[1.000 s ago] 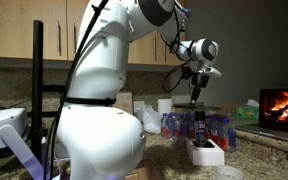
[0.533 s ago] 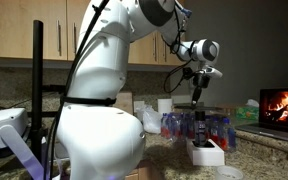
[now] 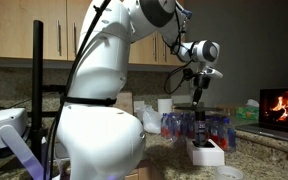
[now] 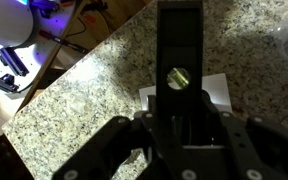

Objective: Pick up the bottle and remote, then put them on the box

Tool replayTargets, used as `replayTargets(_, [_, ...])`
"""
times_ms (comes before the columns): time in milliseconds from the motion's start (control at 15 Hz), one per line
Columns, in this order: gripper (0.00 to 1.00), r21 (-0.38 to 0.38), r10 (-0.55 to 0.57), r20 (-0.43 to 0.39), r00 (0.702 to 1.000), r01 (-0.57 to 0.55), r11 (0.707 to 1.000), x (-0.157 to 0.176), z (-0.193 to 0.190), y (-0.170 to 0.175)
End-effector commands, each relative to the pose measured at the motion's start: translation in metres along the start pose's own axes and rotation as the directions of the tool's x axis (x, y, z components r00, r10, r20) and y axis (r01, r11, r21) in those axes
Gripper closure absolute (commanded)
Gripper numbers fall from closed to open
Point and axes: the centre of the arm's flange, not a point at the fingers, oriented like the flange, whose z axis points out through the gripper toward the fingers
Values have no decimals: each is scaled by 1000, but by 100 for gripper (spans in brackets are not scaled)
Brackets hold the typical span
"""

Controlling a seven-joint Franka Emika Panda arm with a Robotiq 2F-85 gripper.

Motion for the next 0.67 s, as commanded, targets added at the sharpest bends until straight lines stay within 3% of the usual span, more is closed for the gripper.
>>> replayTargets(0, [81, 24, 28, -19, 999, -27, 999, -1, -1, 4])
replayTargets(600, [81, 28, 26, -19, 999, -26, 999, 0, -1, 4])
